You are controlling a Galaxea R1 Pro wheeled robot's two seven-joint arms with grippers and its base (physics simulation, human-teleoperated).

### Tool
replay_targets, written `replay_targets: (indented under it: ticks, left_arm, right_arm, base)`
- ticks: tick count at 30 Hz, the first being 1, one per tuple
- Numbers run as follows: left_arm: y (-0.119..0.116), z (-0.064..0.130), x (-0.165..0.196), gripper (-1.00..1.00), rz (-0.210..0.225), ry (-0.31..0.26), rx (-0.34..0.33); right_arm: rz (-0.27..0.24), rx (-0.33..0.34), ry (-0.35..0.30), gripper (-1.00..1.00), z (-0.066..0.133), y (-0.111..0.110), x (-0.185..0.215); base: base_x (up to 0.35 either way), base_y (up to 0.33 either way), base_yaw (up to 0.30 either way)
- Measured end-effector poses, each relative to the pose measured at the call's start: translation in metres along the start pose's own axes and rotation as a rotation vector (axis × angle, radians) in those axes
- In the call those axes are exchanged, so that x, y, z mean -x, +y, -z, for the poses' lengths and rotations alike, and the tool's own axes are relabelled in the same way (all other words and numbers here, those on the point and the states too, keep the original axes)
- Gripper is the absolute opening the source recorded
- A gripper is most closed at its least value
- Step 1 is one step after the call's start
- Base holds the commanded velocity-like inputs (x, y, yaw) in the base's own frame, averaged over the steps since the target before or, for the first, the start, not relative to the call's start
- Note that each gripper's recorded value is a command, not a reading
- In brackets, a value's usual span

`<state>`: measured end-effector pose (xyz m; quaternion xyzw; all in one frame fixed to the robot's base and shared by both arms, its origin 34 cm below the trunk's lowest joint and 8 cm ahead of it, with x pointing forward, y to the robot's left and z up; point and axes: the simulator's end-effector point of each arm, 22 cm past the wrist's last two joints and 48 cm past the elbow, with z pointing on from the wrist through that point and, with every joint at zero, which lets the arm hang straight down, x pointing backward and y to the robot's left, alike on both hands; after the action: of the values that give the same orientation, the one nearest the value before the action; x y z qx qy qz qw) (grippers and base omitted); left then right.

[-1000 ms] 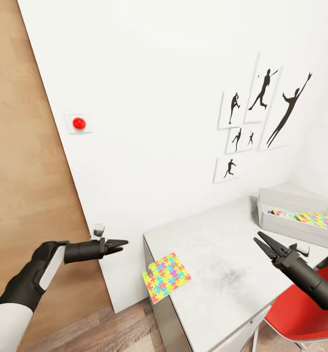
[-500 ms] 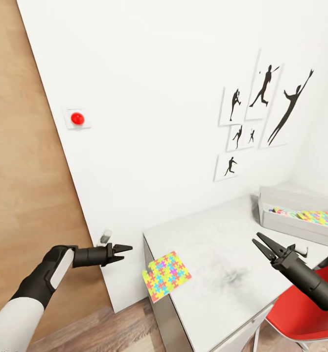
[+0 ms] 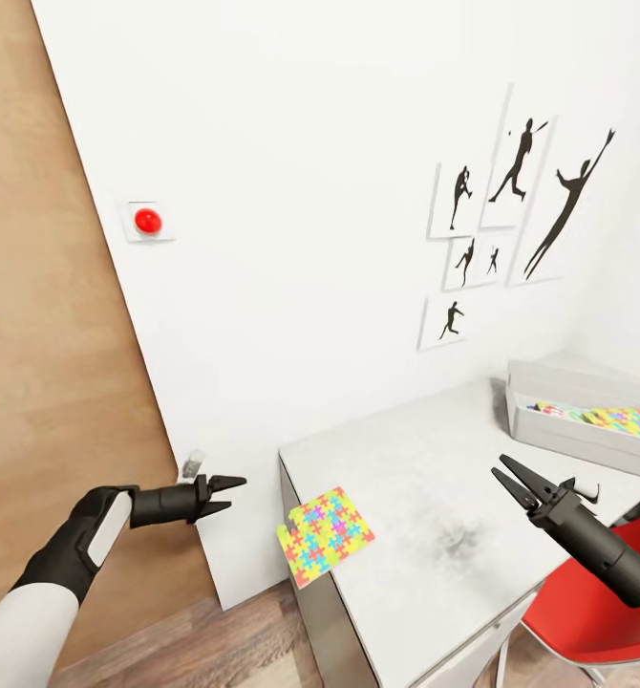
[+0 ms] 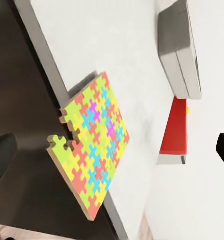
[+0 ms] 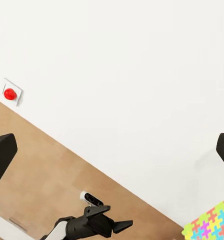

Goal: Put all the toys in the child's room - the three board games (two on the bed and one on the table), the two jigsaw puzzles on the table, and the tennis ball on the table - inside the toy box on the table in the child's room.

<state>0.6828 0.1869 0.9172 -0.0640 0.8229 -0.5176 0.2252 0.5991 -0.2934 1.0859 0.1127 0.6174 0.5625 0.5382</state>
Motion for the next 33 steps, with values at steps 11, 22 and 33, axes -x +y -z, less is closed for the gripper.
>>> replay_targets:
  ticks: [11,22,33]
  left_arm:
    - [0.022,-0.004,-0.006,1.0,0.022,0.002,0.009]
    - [0.035,-0.011,-0.011,1.0,0.023,0.003,0.006]
    - [0.046,-0.027,-0.02,1.0,0.016,0.01,-0.003]
  right_arm:
    - [0.002,-0.003,-0.007,1.0,0.004,-0.014,-0.005]
    - [0.002,-0.005,-0.009,1.0,0.007,-0.028,-0.012]
    - [0.004,-0.007,-0.009,1.0,0.01,-0.042,-0.021]
  base:
    - [0.0,0.0,0.0]
    - [0.0,0.0,0.0]
    - [0.0,0.0,0.0]
